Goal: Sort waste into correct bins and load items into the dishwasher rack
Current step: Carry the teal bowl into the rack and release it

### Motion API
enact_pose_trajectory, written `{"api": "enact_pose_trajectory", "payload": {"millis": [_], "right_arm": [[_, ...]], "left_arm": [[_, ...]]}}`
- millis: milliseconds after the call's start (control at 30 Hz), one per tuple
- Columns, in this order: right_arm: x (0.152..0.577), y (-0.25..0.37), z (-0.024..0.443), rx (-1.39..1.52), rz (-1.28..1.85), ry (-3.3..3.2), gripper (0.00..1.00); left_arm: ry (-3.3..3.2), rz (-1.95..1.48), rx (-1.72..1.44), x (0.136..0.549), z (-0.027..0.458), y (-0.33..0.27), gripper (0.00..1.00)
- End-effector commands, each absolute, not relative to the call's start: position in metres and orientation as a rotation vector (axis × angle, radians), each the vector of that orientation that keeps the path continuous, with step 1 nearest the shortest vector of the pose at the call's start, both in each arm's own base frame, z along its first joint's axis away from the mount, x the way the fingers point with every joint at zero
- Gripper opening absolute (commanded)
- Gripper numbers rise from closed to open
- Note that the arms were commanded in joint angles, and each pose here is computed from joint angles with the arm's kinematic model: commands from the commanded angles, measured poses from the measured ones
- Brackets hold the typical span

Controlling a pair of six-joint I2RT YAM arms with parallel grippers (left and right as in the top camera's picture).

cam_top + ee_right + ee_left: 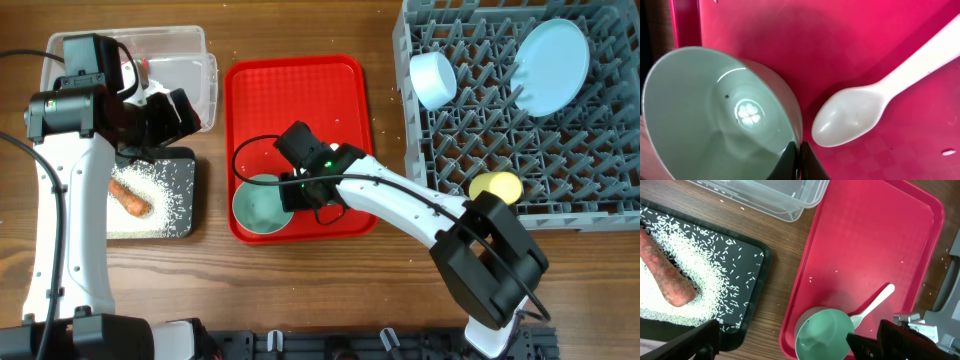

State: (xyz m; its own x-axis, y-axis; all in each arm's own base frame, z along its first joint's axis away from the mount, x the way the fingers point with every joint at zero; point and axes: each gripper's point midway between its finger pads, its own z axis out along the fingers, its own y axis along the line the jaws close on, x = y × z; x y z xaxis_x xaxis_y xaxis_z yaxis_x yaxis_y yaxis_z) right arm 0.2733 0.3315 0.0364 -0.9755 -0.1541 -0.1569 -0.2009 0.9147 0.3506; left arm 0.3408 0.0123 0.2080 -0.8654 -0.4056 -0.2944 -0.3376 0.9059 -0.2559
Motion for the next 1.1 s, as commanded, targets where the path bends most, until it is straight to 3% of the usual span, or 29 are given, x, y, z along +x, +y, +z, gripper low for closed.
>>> {"api": "enact_pose_trajectory", "payload": {"millis": [0,133,233,400,500,667,800,1067], "right_arm": [[0.289,0.327,0.047,-0.224,0.559,2.914,0.04],[0.335,0.294,0.123,-0.132,0.594,2.703,0.04],[0.368,0.217,0.197,0.019,0.39,2.474,0.04],[0.373,0.069,0.297,0.267,-0.201,2.108,0.04],[0.342,-0.027,0.352,0.366,-0.897,1.879,0.04],[0.354,-0.058,0.325,0.114,-1.267,2.033,0.04],[0.374,-0.07,0.288,-0.25,-1.534,2.191,0.04],[0.403,-0.061,0.236,-0.496,-1.607,2.279,0.04]], "left_arm": [[2.728,-0.287,-0.517,0.343,0.209,0.01,1.0],[2.728,-0.287,-0.517,0.343,0.209,0.01,1.0],[2.728,-0.287,-0.517,0.343,0.209,0.01,1.0],[2.728,-0.287,-0.517,0.343,0.209,0.01,1.0],[2.728,-0.287,-0.517,0.343,0.209,0.01,1.0],[2.728,-0.287,-0.517,0.343,0.209,0.01,1.0],[2.728,-0.287,-0.517,0.343,0.209,0.01,1.0],[2.728,-0.287,-0.517,0.343,0.209,0.01,1.0]]}}
